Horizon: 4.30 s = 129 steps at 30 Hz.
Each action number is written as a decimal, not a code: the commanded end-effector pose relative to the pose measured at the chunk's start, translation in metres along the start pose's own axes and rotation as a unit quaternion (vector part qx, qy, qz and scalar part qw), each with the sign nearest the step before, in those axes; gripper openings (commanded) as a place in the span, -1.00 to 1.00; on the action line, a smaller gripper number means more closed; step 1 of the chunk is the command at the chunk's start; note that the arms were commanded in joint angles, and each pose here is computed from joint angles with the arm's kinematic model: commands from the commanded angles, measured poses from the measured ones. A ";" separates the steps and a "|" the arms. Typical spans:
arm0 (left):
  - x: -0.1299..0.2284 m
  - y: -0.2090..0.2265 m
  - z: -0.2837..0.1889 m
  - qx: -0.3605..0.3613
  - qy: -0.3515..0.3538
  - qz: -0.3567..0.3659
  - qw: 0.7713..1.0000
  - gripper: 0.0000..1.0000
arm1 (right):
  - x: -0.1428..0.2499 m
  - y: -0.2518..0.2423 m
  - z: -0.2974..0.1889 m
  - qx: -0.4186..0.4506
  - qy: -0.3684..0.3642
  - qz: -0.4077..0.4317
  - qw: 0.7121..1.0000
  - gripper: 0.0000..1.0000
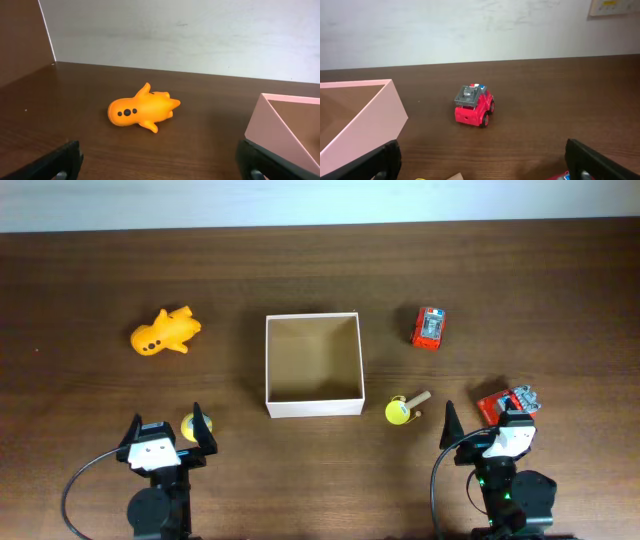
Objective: Pack container
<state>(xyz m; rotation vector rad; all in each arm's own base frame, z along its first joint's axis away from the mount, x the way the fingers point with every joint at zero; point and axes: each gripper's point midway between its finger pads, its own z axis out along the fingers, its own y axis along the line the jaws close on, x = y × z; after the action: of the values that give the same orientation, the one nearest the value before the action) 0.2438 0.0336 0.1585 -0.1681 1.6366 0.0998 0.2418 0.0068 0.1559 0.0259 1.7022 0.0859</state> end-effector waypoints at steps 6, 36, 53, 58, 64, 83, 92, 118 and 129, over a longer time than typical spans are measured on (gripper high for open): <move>0.000 -0.001 0.000 0.004 0.000 0.008 1.000 0.99 | 0.002 0.003 0.000 -0.007 -0.002 -0.004 1.000 0.98; 0.000 -0.001 0.000 0.004 0.000 0.008 1.000 0.99 | -0.106 0.011 0.014 0.006 0.210 0.034 0.977 0.97; 0.000 -0.001 0.000 0.004 0.000 0.007 1.000 0.99 | -0.130 0.044 0.094 -0.063 0.436 0.087 0.894 0.98; 0.000 -0.001 0.000 0.004 0.000 0.007 1.000 0.99 | -0.111 0.046 0.119 -0.061 0.455 0.122 0.880 0.98; 0.000 -0.001 0.000 0.004 0.000 0.008 1.000 0.98 | -0.085 0.025 0.156 -0.007 0.458 0.109 0.882 0.97; 0.000 -0.001 0.000 0.004 0.000 0.007 1.000 0.98 | 0.003 -0.018 0.222 0.119 0.488 0.118 0.856 0.98; 0.000 -0.001 0.000 0.004 0.000 0.007 1.000 0.99 | 0.005 0.016 0.241 0.089 0.470 0.154 0.865 0.98; 0.000 -0.001 0.000 0.004 0.000 0.007 1.000 0.99 | 0.036 0.007 0.251 0.096 0.490 0.105 0.860 0.97; 0.000 -0.001 0.000 0.004 0.000 0.007 1.000 0.99 | 0.048 0.008 0.228 0.167 0.518 0.192 0.817 0.98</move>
<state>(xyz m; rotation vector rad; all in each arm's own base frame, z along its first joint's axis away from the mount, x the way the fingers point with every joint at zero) 0.2440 0.0325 0.1584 -0.1629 1.6374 0.0942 0.4559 0.0285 0.0763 0.5938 2.8104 0.1264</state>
